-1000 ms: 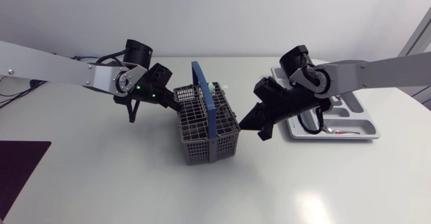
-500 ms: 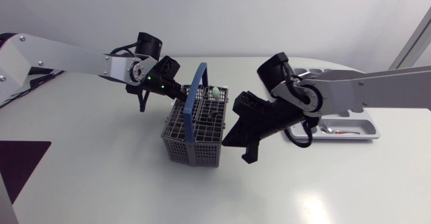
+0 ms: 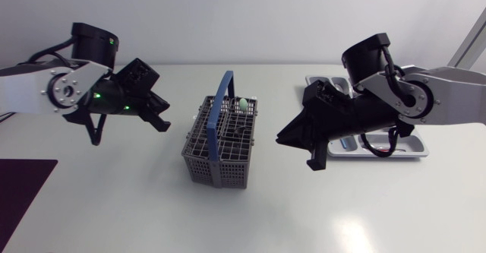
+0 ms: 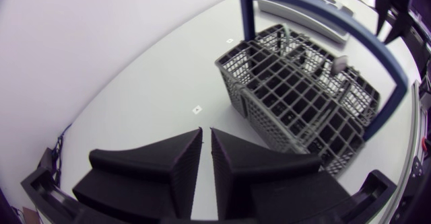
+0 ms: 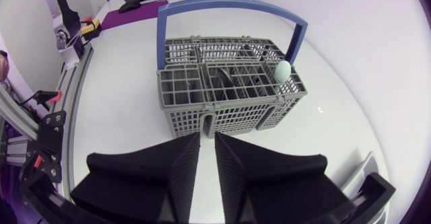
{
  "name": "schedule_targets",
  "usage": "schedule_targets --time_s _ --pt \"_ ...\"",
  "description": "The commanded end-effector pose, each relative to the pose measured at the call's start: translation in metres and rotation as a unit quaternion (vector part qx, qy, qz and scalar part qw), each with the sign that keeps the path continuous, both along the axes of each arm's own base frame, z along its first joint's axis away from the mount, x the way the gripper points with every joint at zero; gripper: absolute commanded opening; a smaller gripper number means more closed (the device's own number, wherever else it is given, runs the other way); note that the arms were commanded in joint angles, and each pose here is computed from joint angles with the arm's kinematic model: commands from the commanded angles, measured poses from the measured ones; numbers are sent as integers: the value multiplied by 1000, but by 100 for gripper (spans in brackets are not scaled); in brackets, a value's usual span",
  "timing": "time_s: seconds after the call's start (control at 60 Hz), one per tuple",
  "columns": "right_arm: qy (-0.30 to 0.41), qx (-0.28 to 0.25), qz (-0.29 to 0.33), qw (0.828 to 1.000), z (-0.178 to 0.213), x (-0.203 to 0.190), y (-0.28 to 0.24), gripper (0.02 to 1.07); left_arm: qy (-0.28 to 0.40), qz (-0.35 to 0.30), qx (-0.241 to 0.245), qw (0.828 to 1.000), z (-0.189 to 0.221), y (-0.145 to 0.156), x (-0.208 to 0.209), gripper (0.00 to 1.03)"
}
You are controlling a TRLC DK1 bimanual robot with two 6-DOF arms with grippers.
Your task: Unload the cutlery basket into the drawer organizer.
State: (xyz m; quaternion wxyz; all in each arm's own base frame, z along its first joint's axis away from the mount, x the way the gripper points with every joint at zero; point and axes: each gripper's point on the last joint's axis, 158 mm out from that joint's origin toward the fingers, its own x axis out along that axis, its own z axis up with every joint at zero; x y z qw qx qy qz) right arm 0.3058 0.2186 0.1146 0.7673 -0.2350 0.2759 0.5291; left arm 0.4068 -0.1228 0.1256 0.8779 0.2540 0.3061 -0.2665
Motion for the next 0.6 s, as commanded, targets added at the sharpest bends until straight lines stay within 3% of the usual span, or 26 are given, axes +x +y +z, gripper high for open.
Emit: schedule_targets --time_s 0.0,0.083,0.15,0.317,0.45,0.583 --pt "10 -14 1 1000 -13 -11 -11 32 -34 -45 16 998 34 -15 -30 29" --pt "6 -15 -2 1000 -14 -16 -16 32 -53 -77 39 995 63 -33 -61 35" --pt "4 -16 -5 1000 -14 -19 -20 39 -72 -101 65 990 83 -52 -84 40" --pt "-4 -17 -19 1000 -12 -23 -35 40 -94 -155 132 974 99 -109 -130 49" --pt "-11 -19 -29 999 -12 -28 -47 49 -89 -180 157 967 98 -142 -140 53" --pt "-13 -21 -40 999 -18 -30 -61 49 -79 -191 175 963 90 -165 -130 54"
